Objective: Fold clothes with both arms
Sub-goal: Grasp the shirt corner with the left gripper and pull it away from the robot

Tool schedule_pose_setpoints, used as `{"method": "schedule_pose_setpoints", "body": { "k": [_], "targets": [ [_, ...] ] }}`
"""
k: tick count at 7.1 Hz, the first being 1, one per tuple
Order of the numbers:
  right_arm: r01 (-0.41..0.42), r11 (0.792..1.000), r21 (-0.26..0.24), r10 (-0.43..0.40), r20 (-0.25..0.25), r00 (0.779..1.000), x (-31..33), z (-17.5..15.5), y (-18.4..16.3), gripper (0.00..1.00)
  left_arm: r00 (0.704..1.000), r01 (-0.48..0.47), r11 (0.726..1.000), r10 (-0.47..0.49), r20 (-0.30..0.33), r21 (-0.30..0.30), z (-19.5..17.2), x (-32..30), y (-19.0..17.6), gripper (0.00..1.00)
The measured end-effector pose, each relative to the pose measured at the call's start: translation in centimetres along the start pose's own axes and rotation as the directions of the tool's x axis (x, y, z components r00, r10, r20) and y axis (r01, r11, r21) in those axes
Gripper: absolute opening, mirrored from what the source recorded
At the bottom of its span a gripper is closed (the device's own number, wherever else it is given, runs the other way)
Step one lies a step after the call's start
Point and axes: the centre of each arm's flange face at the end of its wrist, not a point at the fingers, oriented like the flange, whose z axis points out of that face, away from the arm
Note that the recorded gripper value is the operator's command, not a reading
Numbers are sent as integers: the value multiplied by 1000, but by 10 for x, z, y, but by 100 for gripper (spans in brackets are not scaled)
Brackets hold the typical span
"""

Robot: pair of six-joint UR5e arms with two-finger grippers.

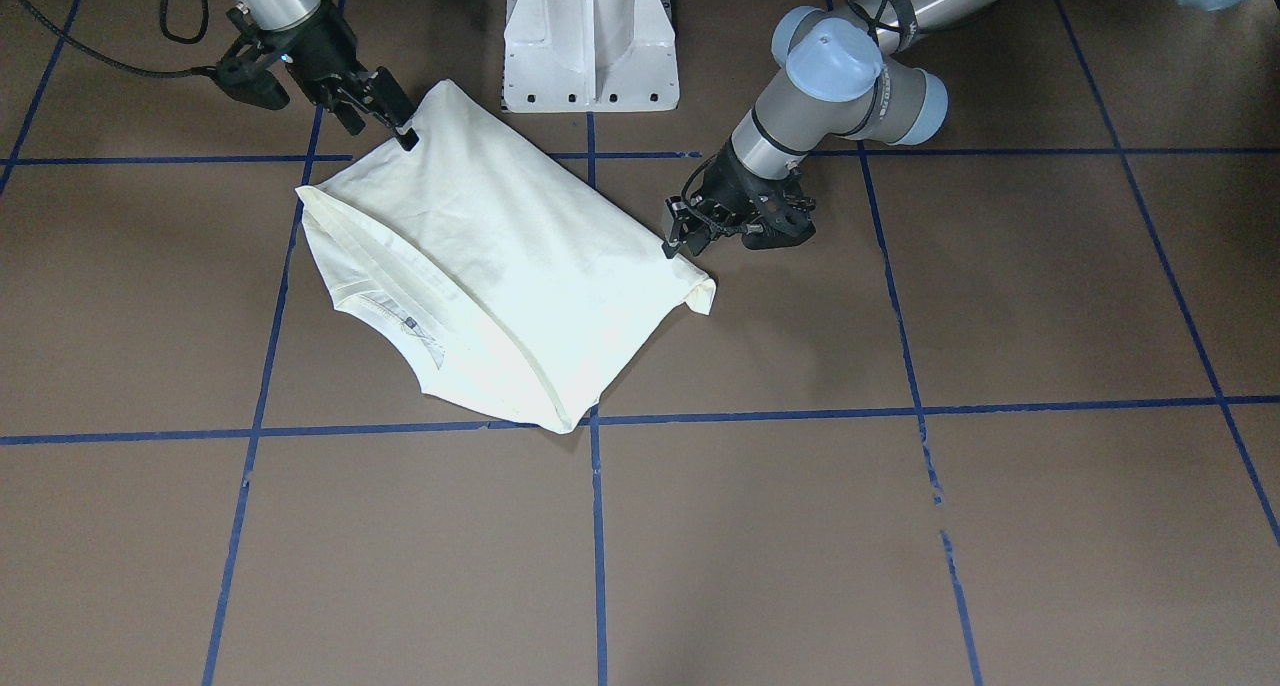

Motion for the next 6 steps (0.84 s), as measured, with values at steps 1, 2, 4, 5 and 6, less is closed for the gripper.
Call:
{"method": "schedule_pose_setpoints", "body": {
  "k": [1, 2, 4, 5, 6],
  "targets": [
    [5, 1000, 4, -5, 0, 1000, 0, 0, -1, 100, 1000, 2, 1000, -2, 10, 13, 5, -3, -3, 29],
    [7, 1000, 4, -7, -1, 1000, 0, 1, -1, 100, 1000, 5, 999, -6, 17, 33, 9, -6, -6, 0],
    [9, 1000, 5, -9, -3, 1000, 1, 2, -1, 100, 1000, 4, 998, -6, 22, 69, 10, -9, -17, 0],
    [10, 1000, 4, -10, -4, 1000, 0, 3, 0, 100, 1000, -17, 996, 16, 19, 86, 5, -8, -27, 0],
    [11, 1000, 1, -11, -1, 1000, -1, 3, 1, 100, 999, -51, 993, 49, 16, 102, -1, -5, -38, 0]
  ]
}}
